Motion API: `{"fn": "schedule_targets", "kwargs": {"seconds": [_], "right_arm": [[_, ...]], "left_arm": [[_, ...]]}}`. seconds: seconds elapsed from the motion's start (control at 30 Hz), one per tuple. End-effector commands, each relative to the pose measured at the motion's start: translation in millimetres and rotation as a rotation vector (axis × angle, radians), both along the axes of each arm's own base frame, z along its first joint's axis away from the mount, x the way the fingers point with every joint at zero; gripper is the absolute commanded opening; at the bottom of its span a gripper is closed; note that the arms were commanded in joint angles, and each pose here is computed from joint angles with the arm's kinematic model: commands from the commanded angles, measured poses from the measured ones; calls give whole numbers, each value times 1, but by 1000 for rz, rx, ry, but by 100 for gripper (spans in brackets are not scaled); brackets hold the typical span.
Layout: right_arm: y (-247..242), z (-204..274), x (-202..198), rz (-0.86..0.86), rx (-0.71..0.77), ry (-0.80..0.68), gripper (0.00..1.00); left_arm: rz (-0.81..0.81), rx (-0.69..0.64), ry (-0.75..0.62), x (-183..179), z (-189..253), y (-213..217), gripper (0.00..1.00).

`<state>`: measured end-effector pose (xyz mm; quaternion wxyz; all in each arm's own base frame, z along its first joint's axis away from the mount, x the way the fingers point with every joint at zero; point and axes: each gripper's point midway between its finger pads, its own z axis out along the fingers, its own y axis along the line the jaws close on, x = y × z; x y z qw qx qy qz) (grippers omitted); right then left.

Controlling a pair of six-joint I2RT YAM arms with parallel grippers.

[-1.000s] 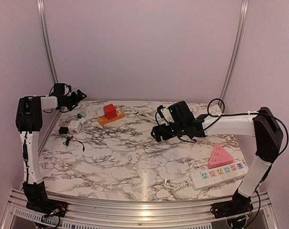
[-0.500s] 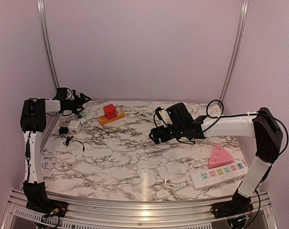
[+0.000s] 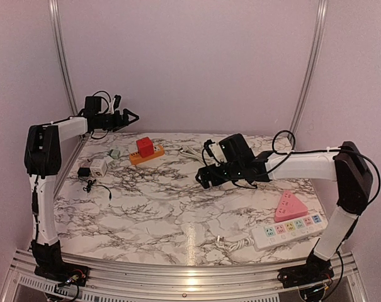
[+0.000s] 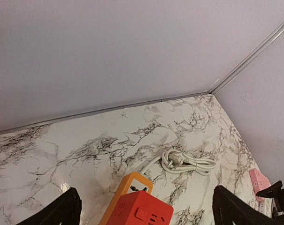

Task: Insert the plug
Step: Move the socket to the corner of the board.

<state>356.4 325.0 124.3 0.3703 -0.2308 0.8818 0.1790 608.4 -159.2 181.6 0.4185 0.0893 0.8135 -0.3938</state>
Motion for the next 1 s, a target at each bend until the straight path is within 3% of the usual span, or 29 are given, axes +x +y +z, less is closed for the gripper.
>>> {"fn": "schedule_targets", "kwargs": {"seconds": [0.0, 0.27, 0.47, 0.73, 0.97], "right_arm": [[4, 26, -3, 8, 51, -40, 96], [0, 31, -12, 11, 86, -41, 96], [-1, 32, -14, 8, 91, -37, 96], [3, 29, -19, 32, 115, -19, 96], [3, 28, -20, 37, 112, -20, 96]], "left_arm": [[-126, 223, -13, -23, -25, -22, 99], [-183, 485, -33, -28, -64, -50, 99], [-223, 603, -21, -36, -88, -64, 99], [-252, 660, -5, -45, -103, -58, 99], [-260, 678, -3, -46, -106, -54, 92]]}}
